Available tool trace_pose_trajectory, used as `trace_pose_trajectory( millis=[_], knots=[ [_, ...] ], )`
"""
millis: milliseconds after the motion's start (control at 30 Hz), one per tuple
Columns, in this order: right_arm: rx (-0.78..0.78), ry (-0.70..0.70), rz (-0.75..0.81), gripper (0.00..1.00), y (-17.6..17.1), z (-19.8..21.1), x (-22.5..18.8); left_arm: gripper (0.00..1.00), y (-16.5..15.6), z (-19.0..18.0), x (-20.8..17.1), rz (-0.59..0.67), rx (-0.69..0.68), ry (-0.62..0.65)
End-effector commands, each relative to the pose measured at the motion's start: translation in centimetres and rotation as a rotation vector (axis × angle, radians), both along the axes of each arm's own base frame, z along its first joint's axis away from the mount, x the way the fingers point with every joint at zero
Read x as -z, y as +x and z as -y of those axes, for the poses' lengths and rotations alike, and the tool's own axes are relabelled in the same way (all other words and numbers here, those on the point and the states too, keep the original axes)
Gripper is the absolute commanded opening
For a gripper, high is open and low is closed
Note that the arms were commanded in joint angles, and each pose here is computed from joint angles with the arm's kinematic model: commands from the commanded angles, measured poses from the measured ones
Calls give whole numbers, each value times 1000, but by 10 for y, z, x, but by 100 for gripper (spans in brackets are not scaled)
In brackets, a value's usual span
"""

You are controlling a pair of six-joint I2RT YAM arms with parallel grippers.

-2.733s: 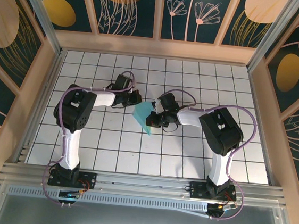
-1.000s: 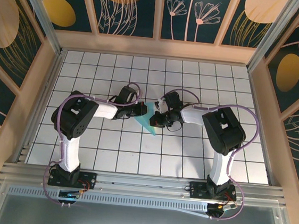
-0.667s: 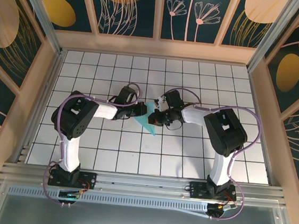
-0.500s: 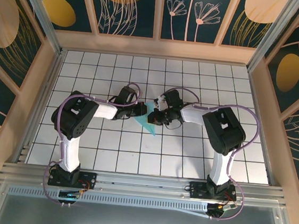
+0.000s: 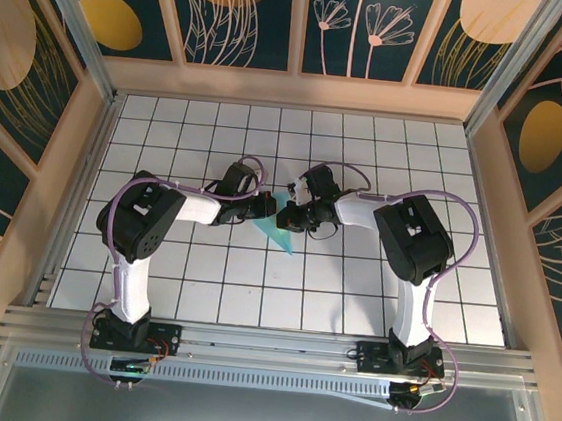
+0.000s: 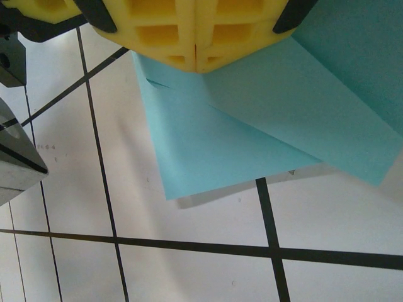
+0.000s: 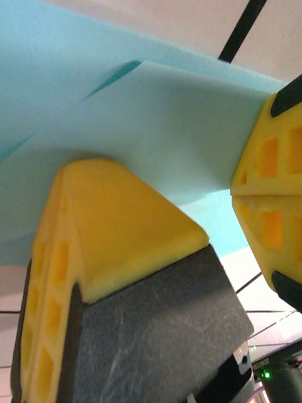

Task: Fold a paper plane with a square sheet of paper (fold left side to right side)
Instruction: Fourth fold the wing at the center of the table.

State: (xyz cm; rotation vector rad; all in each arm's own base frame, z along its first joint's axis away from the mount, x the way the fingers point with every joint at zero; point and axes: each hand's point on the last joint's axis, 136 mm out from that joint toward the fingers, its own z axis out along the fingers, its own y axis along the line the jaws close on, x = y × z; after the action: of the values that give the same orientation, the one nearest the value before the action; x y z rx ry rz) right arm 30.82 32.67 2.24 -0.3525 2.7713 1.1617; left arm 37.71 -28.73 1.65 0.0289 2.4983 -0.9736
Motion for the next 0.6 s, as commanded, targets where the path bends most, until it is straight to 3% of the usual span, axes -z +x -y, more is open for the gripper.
trace_pose_trajectory(
  millis=[0,567],
  knots=[
    [-17,-67,-20,0,-7,6,16,0,-13,-18,32,-86,-36,85],
    [-57,-93,-57,0,-39,18,12,0,-12,-22,40,-109,-64,99]
  ],
)
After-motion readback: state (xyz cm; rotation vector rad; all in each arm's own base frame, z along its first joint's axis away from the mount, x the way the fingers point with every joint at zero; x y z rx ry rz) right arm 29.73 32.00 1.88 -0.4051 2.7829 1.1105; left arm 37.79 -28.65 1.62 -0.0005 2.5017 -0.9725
